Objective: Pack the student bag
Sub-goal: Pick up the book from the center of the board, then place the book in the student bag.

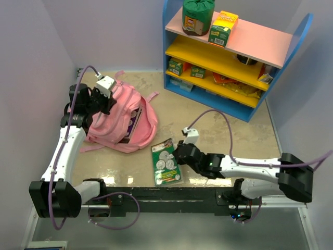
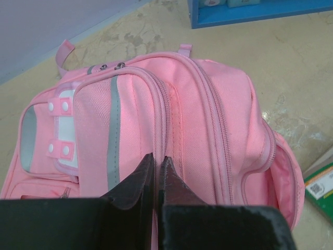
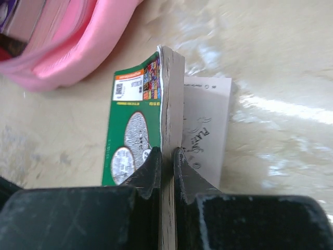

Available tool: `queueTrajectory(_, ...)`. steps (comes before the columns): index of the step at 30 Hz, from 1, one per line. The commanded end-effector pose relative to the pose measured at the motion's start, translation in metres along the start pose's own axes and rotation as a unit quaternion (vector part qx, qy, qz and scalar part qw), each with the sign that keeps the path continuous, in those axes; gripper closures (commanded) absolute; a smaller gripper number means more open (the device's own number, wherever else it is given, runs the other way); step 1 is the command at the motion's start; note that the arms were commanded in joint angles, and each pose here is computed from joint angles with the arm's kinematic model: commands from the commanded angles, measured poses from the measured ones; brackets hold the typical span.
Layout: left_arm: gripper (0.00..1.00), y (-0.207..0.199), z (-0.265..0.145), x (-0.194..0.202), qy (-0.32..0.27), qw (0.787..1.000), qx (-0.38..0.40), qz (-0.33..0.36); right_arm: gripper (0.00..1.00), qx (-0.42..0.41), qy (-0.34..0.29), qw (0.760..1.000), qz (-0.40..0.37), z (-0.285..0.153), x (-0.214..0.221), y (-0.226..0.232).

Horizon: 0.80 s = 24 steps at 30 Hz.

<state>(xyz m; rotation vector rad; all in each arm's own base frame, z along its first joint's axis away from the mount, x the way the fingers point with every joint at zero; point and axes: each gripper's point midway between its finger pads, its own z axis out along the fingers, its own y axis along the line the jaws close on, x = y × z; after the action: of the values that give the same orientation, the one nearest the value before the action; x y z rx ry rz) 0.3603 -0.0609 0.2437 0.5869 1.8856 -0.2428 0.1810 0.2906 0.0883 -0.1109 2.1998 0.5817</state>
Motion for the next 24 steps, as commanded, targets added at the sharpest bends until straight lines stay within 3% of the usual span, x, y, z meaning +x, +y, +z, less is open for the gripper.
queueTrajectory(1,1.0,0.015,-0.014,-0.05,-0.083,0.995,-0.034,0.046,1.0,0.018,-0.072,0.995,0.068,-0.018,-0.053,-0.016)
queueTrajectory(10,1.0,-0.01,-0.018,-0.047,-0.082,0.994,0.031,0.061,1.0,-0.052,-0.147,0.984,0.085,-0.051,-0.146,0.027)
queueTrajectory(15,1.0,-0.034,-0.021,-0.044,-0.084,0.99,0.097,0.065,1.0,-0.097,-0.172,0.976,0.095,-0.047,-0.188,0.055)
queueTrajectory(24,1.0,-0.062,-0.037,-0.048,-0.095,0.978,0.167,0.079,1.0,-0.141,-0.121,0.973,0.138,0.026,-0.177,0.088)
